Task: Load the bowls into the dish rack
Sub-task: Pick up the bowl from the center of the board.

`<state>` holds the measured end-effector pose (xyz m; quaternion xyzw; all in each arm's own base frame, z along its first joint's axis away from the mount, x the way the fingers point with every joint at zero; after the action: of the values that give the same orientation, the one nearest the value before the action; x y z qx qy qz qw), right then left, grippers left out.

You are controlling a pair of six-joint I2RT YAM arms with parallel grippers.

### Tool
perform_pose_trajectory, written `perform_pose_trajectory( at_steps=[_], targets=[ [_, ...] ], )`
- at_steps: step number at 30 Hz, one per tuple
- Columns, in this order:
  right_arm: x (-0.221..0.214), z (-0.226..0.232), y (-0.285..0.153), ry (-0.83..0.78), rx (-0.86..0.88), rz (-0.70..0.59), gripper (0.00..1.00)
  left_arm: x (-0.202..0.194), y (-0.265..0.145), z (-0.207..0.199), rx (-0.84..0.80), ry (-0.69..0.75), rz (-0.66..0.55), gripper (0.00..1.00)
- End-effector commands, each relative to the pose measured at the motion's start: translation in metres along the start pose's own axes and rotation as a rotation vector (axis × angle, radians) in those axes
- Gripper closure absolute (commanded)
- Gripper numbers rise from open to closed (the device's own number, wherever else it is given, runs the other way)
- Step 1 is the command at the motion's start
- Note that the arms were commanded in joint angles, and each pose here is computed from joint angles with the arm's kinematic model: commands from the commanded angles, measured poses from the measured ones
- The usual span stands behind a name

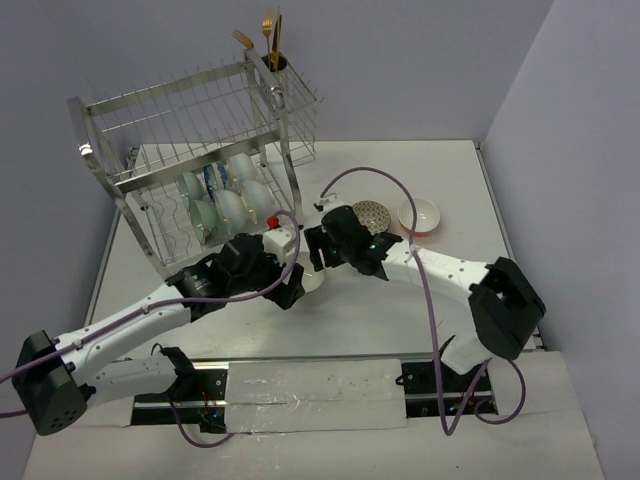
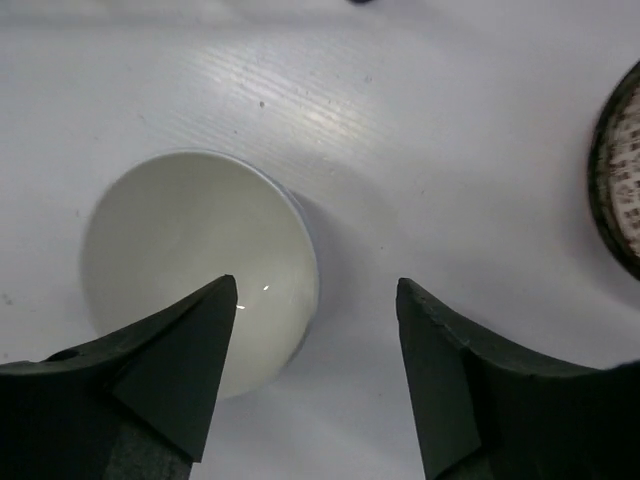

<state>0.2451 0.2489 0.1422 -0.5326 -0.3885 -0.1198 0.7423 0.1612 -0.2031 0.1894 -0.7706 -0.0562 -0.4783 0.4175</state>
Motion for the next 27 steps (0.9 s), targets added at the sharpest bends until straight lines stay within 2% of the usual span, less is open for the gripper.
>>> perform_pose_trajectory(
  at_steps=[1,5,8,12,17,20,23,27],
  targets=[
    [0.031,-0.004,-0.033,0.013,-0.045,-0.142,0.23,0.020,0.002,-0.008,0.020,0.058,-0.026,0.02],
    [0.032,-0.041,-0.057,0.098,-0.258,-0.158,0.15,0.023,0.013,-0.020,0.001,0.069,0.029,0.06],
    [0.022,-0.075,-0.069,0.228,-0.386,-0.144,0.10,0.024,0.023,-0.024,0.063,0.086,0.068,0.11],
    [-0.008,-0.106,-0.075,0.399,-0.375,-0.130,0.06,0.023,0.044,-0.037,0.068,0.097,0.093,0.21],
    [-0.019,-0.129,-0.095,0.540,-0.410,-0.260,0.01,0.019,0.069,-0.044,0.130,0.084,0.170,0.27],
    [-0.023,-0.133,-0.103,0.557,-0.404,-0.315,0.01,0.017,0.081,-0.051,0.151,0.095,0.216,0.29],
    [-0.025,-0.136,-0.107,0.567,-0.407,-0.343,0.00,0.013,0.090,-0.052,0.186,0.101,0.262,0.35],
    [-0.028,-0.138,-0.106,0.564,-0.401,-0.339,0.00,0.010,0.095,-0.047,0.262,0.102,0.323,0.48]
  ],
)
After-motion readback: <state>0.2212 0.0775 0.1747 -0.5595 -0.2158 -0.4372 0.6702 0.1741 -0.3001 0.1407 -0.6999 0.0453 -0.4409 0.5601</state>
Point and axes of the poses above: each gripper's point midway between its finger pads, its own y axis out along the fingers, its own z axis along the line the jaws close on, x = y × z, the point moved 7 cm from there along -y, back along the fingers
